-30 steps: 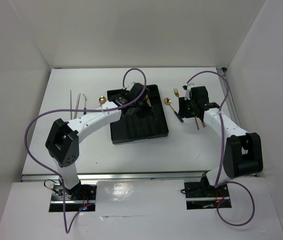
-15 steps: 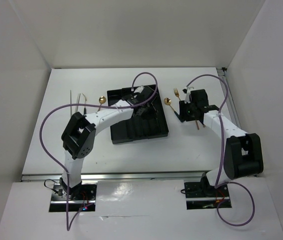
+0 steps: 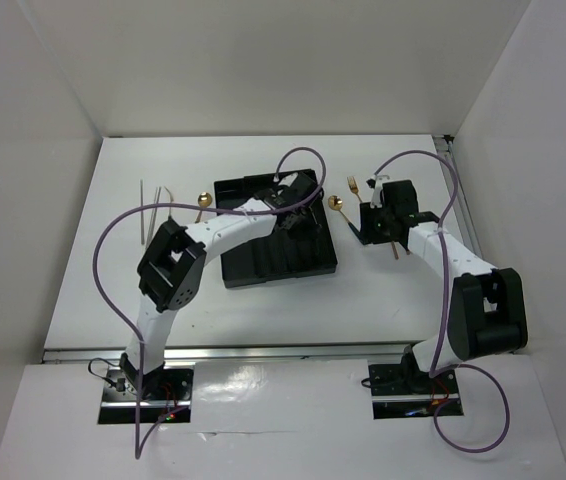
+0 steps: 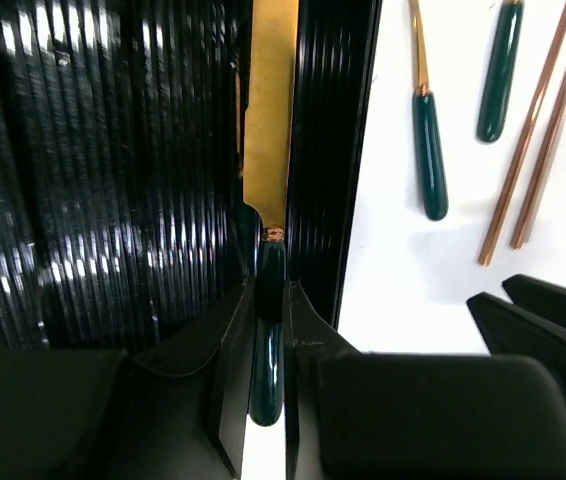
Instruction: Sort the eating utensils into containers
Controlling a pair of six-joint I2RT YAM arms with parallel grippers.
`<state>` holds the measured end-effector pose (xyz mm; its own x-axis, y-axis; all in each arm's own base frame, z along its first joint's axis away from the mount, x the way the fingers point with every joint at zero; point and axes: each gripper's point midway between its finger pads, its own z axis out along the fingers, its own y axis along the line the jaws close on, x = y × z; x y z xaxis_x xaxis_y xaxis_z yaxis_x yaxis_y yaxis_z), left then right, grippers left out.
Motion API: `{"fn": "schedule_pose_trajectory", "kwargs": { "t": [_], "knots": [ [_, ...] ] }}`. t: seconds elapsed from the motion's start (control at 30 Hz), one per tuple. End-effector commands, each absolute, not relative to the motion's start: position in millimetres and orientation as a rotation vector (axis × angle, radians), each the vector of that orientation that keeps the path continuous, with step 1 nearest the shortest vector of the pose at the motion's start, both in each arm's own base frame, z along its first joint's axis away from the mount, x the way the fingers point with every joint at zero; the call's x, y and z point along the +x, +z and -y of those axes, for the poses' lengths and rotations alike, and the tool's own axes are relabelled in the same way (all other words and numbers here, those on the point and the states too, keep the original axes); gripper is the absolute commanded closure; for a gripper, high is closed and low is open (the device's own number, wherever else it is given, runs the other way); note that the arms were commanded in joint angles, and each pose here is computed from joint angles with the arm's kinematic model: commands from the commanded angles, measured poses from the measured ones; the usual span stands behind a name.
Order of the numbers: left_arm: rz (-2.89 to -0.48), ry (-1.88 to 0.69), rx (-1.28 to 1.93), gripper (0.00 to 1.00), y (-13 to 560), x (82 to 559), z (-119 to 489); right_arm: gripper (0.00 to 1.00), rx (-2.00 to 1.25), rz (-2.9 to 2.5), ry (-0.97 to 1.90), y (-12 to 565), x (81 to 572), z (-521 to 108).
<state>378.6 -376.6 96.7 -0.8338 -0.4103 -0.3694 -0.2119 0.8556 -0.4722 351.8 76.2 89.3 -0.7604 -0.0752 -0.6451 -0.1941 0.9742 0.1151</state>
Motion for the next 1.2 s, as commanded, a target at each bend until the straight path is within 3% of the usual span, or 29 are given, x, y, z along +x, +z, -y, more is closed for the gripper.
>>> {"fn": "schedule_pose_trajectory", "kwargs": {
  "t": [0.0, 0.47, 0.57, 0.77, 0.87, 1.0, 1.17],
  "knots": [
    [-2.544, -0.650, -0.399, 1.00, 112, 383, 394, 0.57, -0.191, -2.373, 0.224, 104, 357, -74],
    [-2.588, -0.686, -0.355, 0.99, 91, 383, 413, 0.57, -0.162, -2.383, 0.222, 101, 359, -66],
    [-2.587, -0.706, -0.349, 0.67, 91, 384, 417, 0.57, -0.162, -2.383, 0.222, 101, 359, -66],
    [-2.572, -0.698, -0.322, 0.35, 91, 388, 418, 0.57, -0.162, -2.383, 0.222, 101, 359, -66],
    [-2.515, -0.705, -0.279, 0.26, 112, 393, 416, 0.57, -0.162, -2.383, 0.222, 101, 359, -66],
    [-2.371, -0.667, -0.226, 0.20, 158, 405, 401, 0.57, -0.175, -2.360, 0.217, 104, 363, -66],
    [-2.259, -0.659, -0.147, 0.08, 210, 397, 379, 0.45, -0.250, -2.356, 0.205, 95, 372, -67]
  ]
}}
